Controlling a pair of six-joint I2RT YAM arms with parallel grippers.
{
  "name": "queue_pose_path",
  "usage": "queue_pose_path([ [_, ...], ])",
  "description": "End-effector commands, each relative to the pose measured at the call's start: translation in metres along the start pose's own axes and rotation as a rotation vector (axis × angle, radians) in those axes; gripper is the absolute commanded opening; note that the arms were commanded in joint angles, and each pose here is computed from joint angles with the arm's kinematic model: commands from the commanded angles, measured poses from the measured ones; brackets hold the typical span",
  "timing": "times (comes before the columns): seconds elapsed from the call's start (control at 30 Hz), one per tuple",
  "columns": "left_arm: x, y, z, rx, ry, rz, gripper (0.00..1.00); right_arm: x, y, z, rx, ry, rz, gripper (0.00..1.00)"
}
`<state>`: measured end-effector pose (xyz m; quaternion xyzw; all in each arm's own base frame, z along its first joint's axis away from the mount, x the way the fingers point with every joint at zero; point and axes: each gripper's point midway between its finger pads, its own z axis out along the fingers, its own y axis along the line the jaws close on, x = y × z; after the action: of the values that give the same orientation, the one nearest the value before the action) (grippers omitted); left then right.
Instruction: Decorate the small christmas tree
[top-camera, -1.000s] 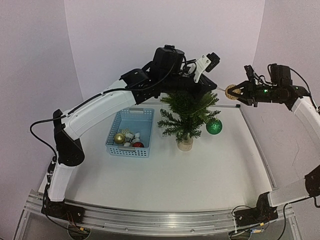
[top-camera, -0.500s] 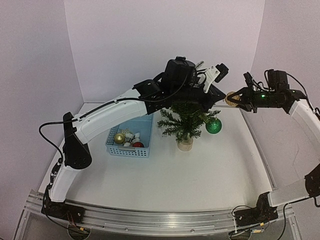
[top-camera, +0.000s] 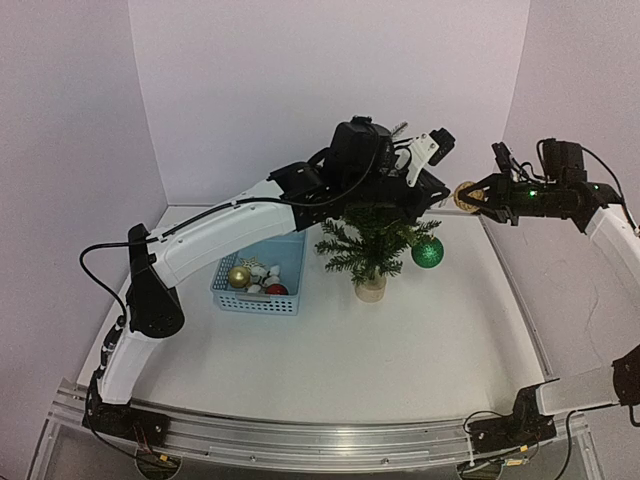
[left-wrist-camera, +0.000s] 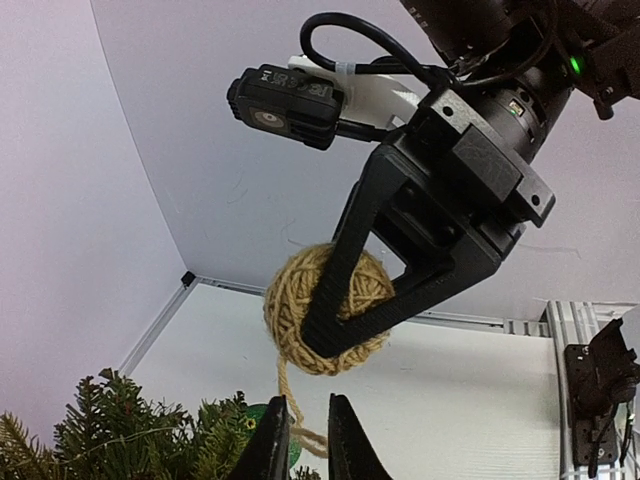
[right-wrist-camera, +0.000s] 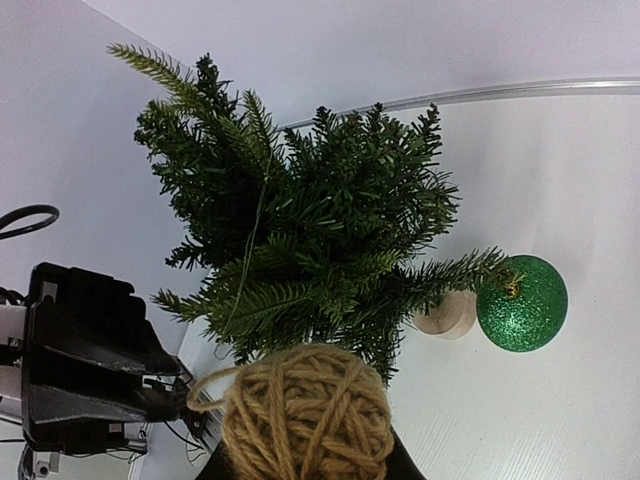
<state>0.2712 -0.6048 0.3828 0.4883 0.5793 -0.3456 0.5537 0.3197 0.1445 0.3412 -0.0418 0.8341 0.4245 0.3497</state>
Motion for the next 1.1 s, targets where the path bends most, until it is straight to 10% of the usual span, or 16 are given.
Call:
queue_pose_path([
  [0.0,-0.03,-0.008,-0.016,0.059,-0.062,0.031,0.27,-0.007,-0.002,-0.008,0.036,-0.037,-0.021,0.0],
  [1.07,-0.09,-0.001,-0.079,0.019,-0.083,0.226,0.77,-0.04,0.017,0.003,-0.052,-0.013,-0.081,0.0],
])
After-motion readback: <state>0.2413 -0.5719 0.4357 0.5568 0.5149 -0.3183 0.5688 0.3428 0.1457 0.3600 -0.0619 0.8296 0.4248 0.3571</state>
